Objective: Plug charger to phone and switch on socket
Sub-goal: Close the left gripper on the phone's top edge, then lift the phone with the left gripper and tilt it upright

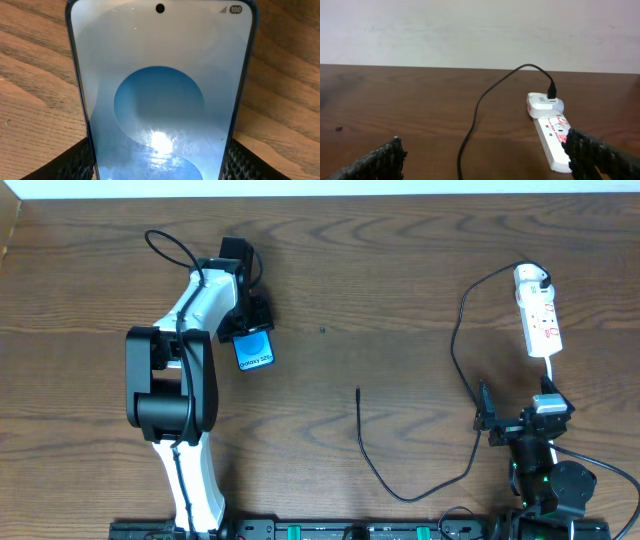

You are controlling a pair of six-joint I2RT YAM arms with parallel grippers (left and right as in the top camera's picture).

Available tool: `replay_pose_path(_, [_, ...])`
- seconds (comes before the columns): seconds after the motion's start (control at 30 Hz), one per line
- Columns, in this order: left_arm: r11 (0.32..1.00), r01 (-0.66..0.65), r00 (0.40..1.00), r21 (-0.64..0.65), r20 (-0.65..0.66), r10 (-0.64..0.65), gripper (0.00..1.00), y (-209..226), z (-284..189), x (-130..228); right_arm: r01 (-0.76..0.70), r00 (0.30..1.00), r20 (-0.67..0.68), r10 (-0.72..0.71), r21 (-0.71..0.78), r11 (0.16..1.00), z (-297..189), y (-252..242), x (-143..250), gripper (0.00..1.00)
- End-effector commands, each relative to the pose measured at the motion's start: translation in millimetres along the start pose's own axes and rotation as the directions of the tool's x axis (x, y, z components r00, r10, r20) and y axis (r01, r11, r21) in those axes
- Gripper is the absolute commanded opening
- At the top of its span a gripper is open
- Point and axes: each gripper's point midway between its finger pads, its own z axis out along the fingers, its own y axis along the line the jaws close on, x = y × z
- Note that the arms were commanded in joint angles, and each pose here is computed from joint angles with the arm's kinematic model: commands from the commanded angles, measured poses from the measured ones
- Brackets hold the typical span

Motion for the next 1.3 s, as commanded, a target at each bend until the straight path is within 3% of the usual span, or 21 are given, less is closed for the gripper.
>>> replay_pose_path(0.0, [1.000,-0.002,0.998,0.010,-0.061,0.002,0.08,0.1,14.2,16.0,0.005,1.000,0.000,-0.005,-0.001,1.000,-0.2,0.7,0.4,0.99])
replay_pose_path(0.93, [0.998,-0.006,0.999,0.059,0.032,0.004,0.08,-7.7,-38.2,2.8,0.005,1.000,0.000,-0.005,-0.001,1.000,-0.2,0.7,0.4,0.99])
replay_pose_path(1.1, [0.985,-0.008,1.000,0.173,-0.005,0.009,0.07,-27.1,-43.0,9.6,0.005,1.000,0.000,-0.005,-0.001,1.000,-0.2,0.7,0.4,0.99])
replay_pose_path(1.27, [0.915,0.001,0.996,0.404,-0.083,0.035,0.07,-67.1,-56.5,23.0,0.005,1.000,0.000,-0.005,-0.001,1.000,-0.2,0.7,0.4,0.99])
